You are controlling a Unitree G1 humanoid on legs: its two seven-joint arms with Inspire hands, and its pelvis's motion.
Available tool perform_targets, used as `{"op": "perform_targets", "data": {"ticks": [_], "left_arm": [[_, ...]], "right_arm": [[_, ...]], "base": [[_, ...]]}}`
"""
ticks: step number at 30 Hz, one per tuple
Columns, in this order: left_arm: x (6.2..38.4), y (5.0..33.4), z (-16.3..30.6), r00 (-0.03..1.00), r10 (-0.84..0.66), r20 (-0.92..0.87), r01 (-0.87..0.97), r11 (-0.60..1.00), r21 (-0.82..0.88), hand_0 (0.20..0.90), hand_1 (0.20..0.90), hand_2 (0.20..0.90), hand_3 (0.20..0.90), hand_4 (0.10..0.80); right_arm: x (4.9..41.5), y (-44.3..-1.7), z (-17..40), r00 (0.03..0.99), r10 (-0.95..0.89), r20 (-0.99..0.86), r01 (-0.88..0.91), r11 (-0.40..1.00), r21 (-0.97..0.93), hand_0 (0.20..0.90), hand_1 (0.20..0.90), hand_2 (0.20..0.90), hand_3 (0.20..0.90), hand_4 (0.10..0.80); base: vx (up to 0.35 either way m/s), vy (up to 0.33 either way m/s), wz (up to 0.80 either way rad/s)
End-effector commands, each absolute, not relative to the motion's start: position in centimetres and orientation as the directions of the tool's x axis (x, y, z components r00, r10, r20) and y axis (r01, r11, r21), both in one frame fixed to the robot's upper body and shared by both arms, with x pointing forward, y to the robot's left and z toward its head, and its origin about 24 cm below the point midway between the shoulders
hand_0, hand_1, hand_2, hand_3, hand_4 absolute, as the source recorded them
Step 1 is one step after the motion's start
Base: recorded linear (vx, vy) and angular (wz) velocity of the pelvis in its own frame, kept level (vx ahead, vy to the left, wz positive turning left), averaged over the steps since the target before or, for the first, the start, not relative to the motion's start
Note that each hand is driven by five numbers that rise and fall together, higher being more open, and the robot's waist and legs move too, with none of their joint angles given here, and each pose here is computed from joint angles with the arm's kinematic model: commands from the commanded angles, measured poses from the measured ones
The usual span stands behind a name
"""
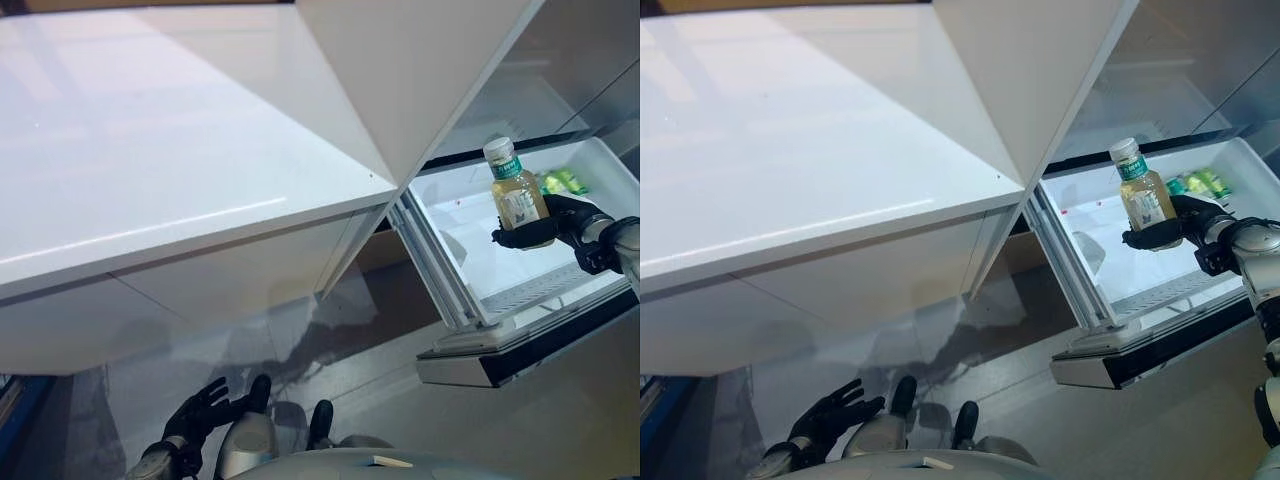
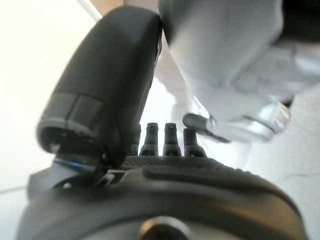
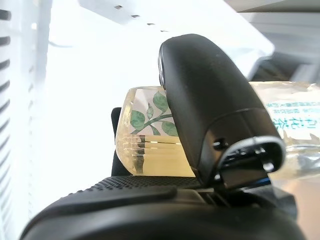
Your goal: Put drinks into fridge and close the fridge
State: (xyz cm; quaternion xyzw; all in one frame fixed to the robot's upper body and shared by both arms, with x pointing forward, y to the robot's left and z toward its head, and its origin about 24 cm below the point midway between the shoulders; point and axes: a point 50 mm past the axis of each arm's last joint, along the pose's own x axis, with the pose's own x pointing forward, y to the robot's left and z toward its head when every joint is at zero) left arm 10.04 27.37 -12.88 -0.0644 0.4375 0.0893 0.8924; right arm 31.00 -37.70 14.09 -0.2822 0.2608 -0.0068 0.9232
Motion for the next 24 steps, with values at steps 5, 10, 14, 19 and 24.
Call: {"op": "perform_targets", "data": {"ticks": [5,10,14,19,24], "left_arm": [[11.4,27.7,-12.0,0.625,0.099,-0.775,-0.153,0.988,0.003,0.9,0.9,0.9,0.9,0.8],[12.3,27.9,-11.6,0.639,0.101,-0.763,-0.149,0.989,0.005,0.9,0.9,0.9,0.9,0.8],[12.9,28.0,-11.2,0.65,0.096,-0.753,-0.143,0.99,0.004,0.9,0.9,0.9,0.9,0.8],[13.5,27.9,-10.9,0.665,0.09,-0.741,-0.134,0.991,0.0,0.9,0.9,0.9,0.9,0.8],[14.0,27.9,-10.6,0.673,0.087,-0.735,-0.132,0.991,-0.004,0.9,0.9,0.9,0.9,0.8]], "right_arm": [[32.7,-38.8,21.0,0.925,-0.239,-0.295,0.023,0.811,-0.584,0.3,0.3,0.3,0.2,0.1],[32.3,-39.6,18.9,0.869,-0.285,-0.404,-0.006,0.811,-0.585,0.3,0.3,0.3,0.2,0.1],[32.0,-40.1,17.6,0.82,-0.308,-0.482,-0.032,0.816,-0.577,0.3,0.3,0.3,0.2,0.1],[31.6,-40.5,16.7,0.772,-0.343,-0.536,-0.028,0.823,-0.567,0.3,0.3,0.3,0.2,0.1],[31.5,-40.4,15.5,0.721,-0.36,-0.592,-0.046,0.827,-0.56,0.3,0.3,0.3,0.2,0.1]], "base": [[-0.048,-0.025,0.04],[-0.035,-0.021,0.07],[-0.023,-0.006,0.02],[-0.017,-0.008,0.01],[-0.003,-0.003,0.01]]}}
